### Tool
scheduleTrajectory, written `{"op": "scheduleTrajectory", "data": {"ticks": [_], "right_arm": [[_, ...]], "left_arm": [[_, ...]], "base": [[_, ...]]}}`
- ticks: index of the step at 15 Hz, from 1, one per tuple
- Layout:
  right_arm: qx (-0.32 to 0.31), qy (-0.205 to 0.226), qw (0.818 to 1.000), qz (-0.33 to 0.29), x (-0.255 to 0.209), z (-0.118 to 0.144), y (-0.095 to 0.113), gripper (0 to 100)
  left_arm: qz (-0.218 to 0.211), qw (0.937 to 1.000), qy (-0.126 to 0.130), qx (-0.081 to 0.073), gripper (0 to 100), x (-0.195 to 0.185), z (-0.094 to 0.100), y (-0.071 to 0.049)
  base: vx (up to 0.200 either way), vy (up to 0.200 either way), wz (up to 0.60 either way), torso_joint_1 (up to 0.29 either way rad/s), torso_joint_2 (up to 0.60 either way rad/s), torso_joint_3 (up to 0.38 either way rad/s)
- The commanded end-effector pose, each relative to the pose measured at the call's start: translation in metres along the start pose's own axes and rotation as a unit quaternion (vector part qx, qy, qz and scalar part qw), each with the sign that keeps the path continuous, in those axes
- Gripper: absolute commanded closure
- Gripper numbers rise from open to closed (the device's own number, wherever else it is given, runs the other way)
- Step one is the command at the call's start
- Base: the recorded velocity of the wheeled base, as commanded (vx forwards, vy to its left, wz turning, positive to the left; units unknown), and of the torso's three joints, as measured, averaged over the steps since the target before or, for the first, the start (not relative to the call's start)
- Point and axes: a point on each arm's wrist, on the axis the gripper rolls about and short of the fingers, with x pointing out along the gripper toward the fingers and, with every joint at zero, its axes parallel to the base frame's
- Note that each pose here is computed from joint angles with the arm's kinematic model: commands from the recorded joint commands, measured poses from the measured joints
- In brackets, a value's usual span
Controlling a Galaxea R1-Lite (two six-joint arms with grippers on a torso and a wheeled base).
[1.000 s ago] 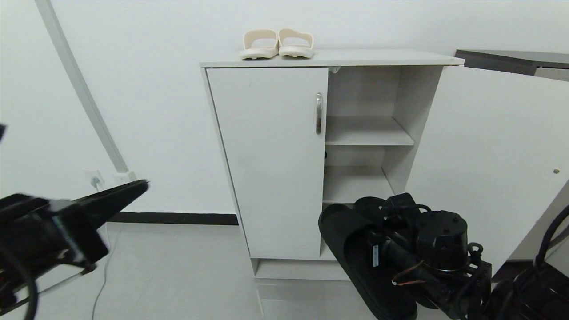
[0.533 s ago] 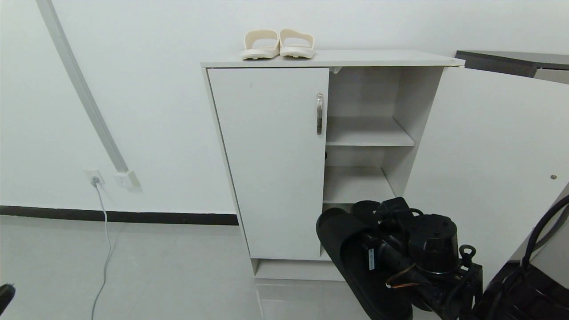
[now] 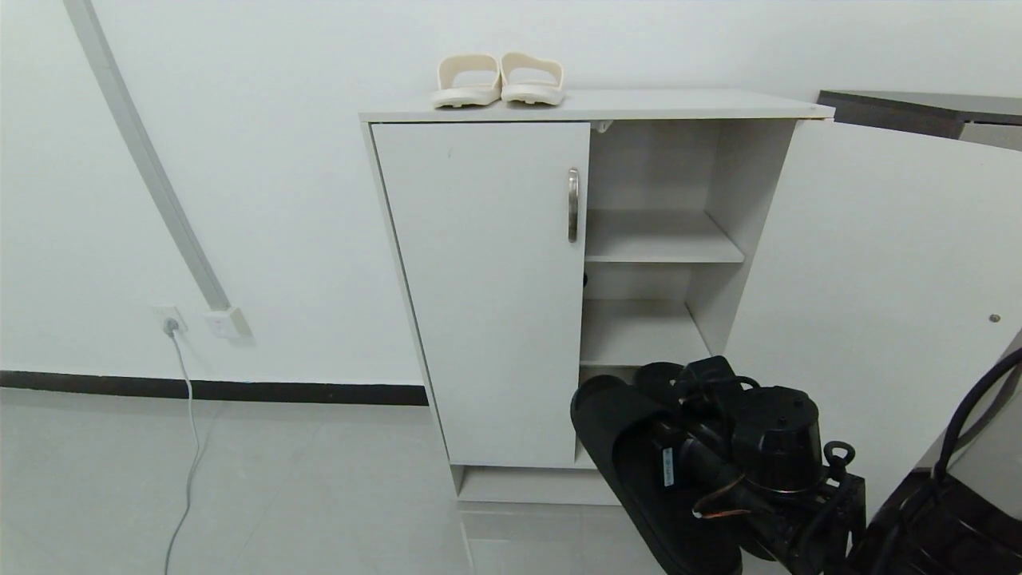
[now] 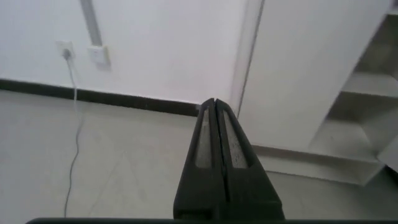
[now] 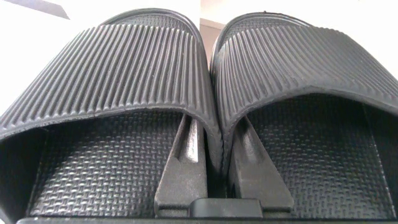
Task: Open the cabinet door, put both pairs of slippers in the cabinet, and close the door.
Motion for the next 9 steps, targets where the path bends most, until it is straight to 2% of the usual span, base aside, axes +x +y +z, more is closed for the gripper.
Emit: {"op": "scheduleTrajectory", "data": {"ticks": [1, 3, 4, 7, 9], "right_arm": [[-0.001, 0.001, 1.000, 0.001, 0.000, -0.001, 0.000, 100], [-0.002, 0.004, 1.000, 0.002, 0.000, -0.003, 0.001, 100], [-0.003, 0.005, 1.000, 0.001, 0.000, -0.003, 0.001, 100], [-0.003, 0.005, 1.000, 0.001, 0.002, -0.004, 0.002, 100], [-0.002, -0.009, 1.000, -0.029, 0.017, -0.003, 0.011, 100]], "left_arm": [[-0.027, 0.9990, -0.035, 0.011, 100, -0.006, -0.005, -0.001], [-0.046, 0.9982, -0.034, 0.013, 100, -0.006, -0.005, -0.002], [-0.082, 0.9965, -0.010, 0.017, 100, -0.007, -0.009, -0.004], [-0.087, 0.9959, -0.017, 0.019, 100, -0.007, -0.008, -0.004], [-0.086, 0.9960, -0.017, 0.017, 100, -0.007, -0.008, -0.004]], "base": [[0.000, 0.000, 0.00, 0.000, 0.00, 0.000], [0.000, 0.000, 0.00, 0.000, 0.00, 0.000], [0.000, 0.000, 0.00, 0.000, 0.00, 0.000], [0.000, 0.000, 0.00, 0.000, 0.00, 0.000], [0.000, 0.000, 0.00, 0.000, 0.00, 0.000]]}}
